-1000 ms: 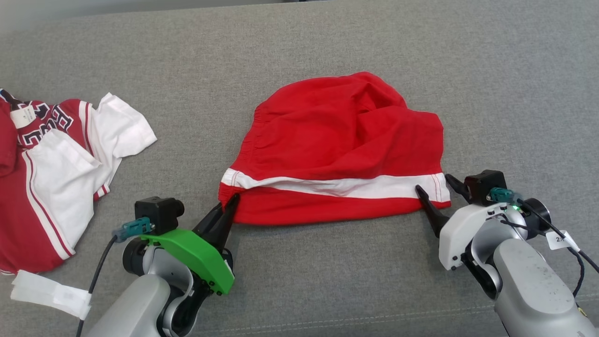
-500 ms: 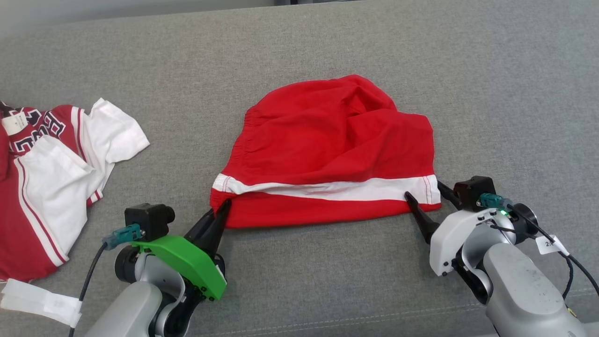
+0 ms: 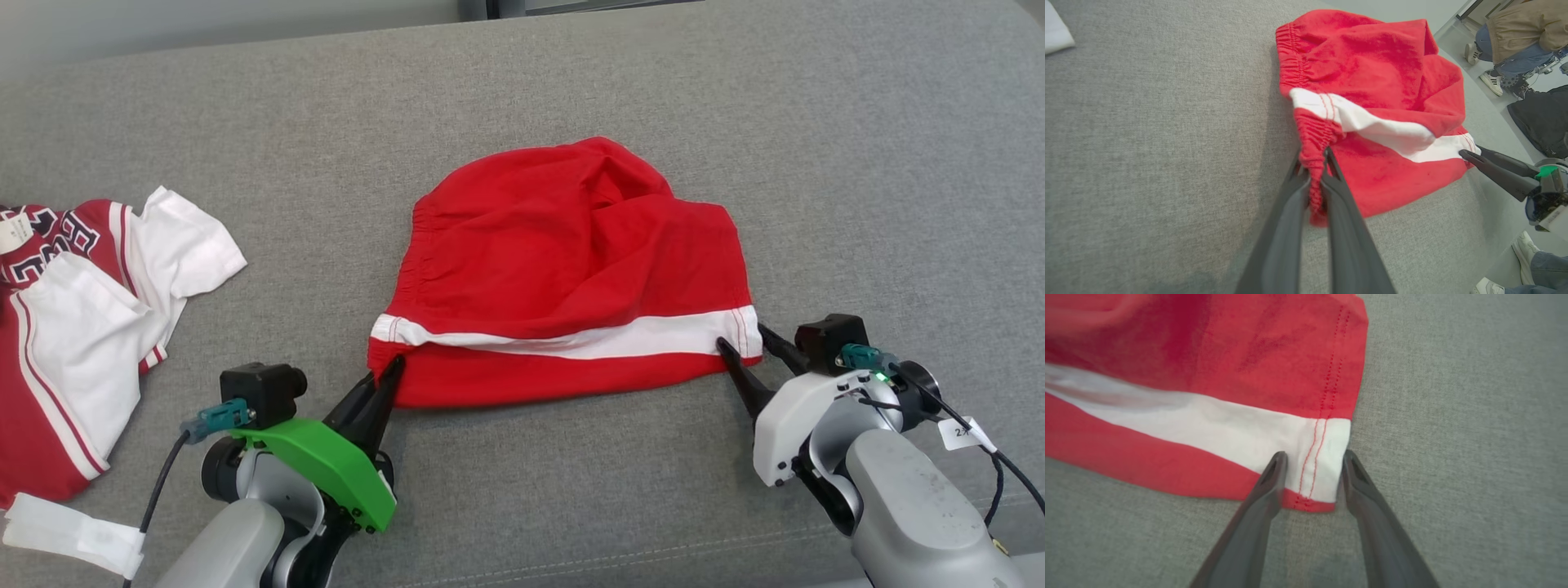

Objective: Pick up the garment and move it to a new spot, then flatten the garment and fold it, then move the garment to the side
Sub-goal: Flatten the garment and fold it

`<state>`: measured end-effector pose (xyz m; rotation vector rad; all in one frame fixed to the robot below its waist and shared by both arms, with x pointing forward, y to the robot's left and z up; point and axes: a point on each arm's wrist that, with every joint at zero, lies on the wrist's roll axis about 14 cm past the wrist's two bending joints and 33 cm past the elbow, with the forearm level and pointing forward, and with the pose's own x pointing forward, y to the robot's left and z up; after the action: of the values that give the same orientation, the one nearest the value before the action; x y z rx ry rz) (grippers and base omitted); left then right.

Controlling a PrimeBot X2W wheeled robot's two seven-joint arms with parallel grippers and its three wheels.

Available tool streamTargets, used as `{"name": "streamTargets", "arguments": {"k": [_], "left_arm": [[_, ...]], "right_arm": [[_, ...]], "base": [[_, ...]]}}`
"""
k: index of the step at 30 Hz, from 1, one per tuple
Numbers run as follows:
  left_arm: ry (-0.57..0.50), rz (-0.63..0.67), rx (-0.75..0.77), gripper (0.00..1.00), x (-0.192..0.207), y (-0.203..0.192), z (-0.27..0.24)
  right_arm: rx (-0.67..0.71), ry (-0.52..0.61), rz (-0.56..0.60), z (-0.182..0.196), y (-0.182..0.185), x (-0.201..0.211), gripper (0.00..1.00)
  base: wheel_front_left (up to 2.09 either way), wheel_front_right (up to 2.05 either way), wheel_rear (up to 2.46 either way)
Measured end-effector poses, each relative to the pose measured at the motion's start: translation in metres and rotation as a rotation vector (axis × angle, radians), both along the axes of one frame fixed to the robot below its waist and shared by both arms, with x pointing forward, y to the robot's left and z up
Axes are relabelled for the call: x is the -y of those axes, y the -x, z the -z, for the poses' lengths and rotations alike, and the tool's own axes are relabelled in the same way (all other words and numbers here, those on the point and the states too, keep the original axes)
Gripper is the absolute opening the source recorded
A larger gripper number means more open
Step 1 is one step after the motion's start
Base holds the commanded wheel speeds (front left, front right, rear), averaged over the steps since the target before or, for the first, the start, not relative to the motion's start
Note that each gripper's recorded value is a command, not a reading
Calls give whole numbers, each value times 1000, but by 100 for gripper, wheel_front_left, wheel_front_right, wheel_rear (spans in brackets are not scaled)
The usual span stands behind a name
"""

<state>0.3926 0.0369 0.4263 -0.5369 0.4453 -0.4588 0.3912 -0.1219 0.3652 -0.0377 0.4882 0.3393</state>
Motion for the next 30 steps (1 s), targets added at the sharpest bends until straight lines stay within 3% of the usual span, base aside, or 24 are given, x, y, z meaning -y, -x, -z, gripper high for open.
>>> {"name": "streamTargets", "arguments": {"k": [1,5,7,10,11,13,19,21,23,25,27,30], "left_arm": [[0,1,-1,0,0,1,0],[-9,5,-11,0,0,3,2],[-10,6,-9,0,0,3,1],[-13,3,-8,0,-1,3,1],[-13,3,-8,0,-1,4,1],[-13,3,-11,0,-1,5,2],[-14,0,-26,0,-1,9,4],[-16,-1,-31,0,-2,9,5],[-15,-1,-30,0,-2,9,5],[-15,-2,-29,0,-3,9,5],[-14,-2,-28,0,-3,9,4],[-13,-2,-28,0,-3,9,4]], "right_arm": [[2,3,1,-1,0,1,78],[25,0,3,-7,-5,3,87],[30,4,2,-8,-7,4,87],[35,4,1,-9,-7,4,78],[34,3,1,-9,-7,4,65],[32,-3,4,-8,-6,4,55],[20,-14,5,-6,-5,3,46],[13,-18,10,-5,-4,3,51],[10,-16,9,-3,-4,4,81],[10,-15,8,-3,-5,4,91],[12,-12,7,-4,-6,4,91],[8,-11,9,-2,-6,6,79]], "base": [[0,0,0],[0,0,0],[0,0,0],[0,0,0],[0,0,0],[0,0,0],[0,0,0],[0,0,0],[0,0,0],[0,0,0],[0,0,0],[0,0,0]]}}
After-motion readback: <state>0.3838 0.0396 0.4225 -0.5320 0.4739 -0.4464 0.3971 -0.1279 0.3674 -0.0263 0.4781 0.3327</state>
